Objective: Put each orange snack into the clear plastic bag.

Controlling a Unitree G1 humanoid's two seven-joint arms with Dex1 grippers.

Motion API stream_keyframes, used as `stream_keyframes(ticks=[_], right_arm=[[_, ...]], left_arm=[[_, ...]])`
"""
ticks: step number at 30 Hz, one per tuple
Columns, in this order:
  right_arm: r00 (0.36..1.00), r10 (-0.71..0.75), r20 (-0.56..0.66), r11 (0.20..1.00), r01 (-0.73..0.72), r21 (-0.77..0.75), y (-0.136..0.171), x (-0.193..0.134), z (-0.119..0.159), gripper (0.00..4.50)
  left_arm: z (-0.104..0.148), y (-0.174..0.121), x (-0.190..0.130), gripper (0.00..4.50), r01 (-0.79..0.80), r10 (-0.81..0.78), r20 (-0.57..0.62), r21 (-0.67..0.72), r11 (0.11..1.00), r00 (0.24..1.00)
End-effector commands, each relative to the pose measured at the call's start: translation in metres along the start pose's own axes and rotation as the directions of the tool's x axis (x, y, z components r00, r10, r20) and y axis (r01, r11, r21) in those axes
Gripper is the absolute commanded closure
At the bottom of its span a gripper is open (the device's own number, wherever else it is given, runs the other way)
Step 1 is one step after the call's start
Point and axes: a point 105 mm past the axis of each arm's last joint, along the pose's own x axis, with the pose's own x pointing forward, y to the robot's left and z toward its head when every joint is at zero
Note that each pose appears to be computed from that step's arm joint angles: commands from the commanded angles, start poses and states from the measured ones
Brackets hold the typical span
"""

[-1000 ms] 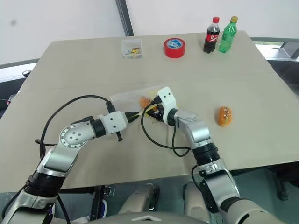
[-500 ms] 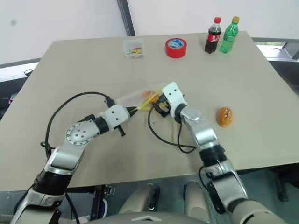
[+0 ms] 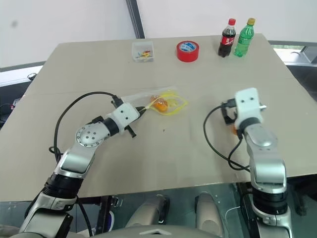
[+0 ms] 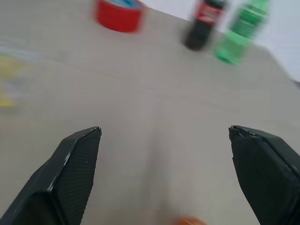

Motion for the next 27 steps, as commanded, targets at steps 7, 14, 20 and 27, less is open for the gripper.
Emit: stream_keyframes(ticks=[7, 14, 20, 27], right_arm=[[0.981, -0.085, -0.173, 0.965, 0.124, 0.23, -0.003, -0.018, -0.037, 0.05], [0.974, -0.097, -0.205, 0.953, 0.15, 0.262, -0.01, -0.017, -0.05, 0.78], [0.983, -0.032, -0.182, 0.964, 0.078, 0.253, 0.0, -0.014, -0.046, 3.7], [0.946, 0.324, 0.022, 0.921, -0.32, 0.224, 0.062, -0.01, -0.002, 3.7]], left_arm=[[0.012, 0.004, 0.008, 4.5, 0.004, -0.006, 0.058, 0.038, 0.999, 0.998], [0.011, 0.004, 0.007, 4.5, 0.005, -0.007, 0.058, 0.036, 0.999, 0.998], [0.009, 0.006, 0.005, 4.5, -0.007, 0.006, 0.055, 0.028, 1.0, 0.998], [0.011, 0.005, -0.001, 4.5, -0.017, 0.017, 0.075, -0.002, 1.0, 0.997]])
